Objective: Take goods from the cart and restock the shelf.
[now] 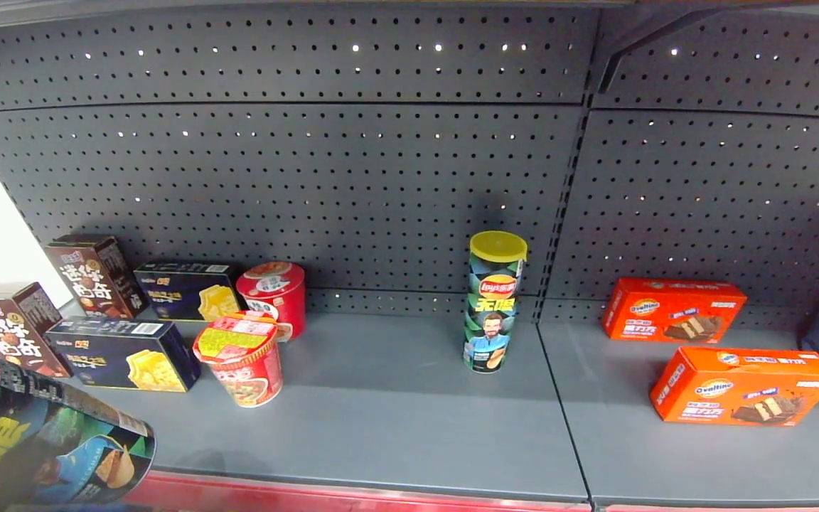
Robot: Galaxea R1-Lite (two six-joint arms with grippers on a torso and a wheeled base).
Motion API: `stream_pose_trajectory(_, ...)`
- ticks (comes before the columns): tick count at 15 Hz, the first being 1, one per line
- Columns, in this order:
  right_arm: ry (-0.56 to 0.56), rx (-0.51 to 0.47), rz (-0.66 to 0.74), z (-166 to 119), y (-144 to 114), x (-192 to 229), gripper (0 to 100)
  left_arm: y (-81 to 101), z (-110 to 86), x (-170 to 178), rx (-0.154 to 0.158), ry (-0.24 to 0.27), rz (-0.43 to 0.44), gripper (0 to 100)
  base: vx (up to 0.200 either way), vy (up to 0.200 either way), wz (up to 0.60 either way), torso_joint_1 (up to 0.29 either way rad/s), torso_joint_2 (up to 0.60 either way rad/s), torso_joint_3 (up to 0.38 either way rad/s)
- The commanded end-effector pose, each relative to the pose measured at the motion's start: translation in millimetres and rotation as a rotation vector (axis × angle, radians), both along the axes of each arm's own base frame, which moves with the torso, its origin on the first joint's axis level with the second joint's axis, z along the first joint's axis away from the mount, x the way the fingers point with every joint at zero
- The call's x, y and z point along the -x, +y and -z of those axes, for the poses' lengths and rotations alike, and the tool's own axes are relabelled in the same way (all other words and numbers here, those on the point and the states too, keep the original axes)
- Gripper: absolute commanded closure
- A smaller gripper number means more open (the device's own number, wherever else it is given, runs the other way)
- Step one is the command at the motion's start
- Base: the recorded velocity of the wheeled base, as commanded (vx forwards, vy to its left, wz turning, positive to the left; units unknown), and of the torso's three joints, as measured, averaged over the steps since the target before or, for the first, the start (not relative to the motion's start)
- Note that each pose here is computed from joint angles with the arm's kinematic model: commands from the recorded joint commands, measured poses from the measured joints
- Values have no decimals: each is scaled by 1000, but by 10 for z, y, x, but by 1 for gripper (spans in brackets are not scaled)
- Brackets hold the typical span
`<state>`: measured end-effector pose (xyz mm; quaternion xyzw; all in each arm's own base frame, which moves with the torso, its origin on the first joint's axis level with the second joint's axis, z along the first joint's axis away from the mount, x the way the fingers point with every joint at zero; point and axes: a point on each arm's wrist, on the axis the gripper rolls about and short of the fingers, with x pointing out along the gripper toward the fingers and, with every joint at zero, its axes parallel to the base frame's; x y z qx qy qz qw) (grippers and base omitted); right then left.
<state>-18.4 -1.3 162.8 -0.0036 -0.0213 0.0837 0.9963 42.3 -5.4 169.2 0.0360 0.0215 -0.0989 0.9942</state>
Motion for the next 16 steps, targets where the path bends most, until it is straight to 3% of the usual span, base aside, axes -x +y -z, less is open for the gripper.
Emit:
stream_pose_trajectory(1,74,34,-140,-558,73,-362,0,-1,-21,-8,0,-3,3,100,0,0,0,0,0,0)
stream_pose_trajectory(4,87,-15,-349,-854,177,-530,0,-1,10,-6,0,6,2,100,0,0,0,0,0,0)
stream_pose_trajectory(11,249,60,-554,-524,511,-935,0,0,-29,-29,5,6,-3,100,0,0,0,0,0,0)
stream_pose_trajectory(16,233,43,-643,-575,836,-1550,0,-4,-24,-79,6,32,3,100,0,0,0,0,0,0)
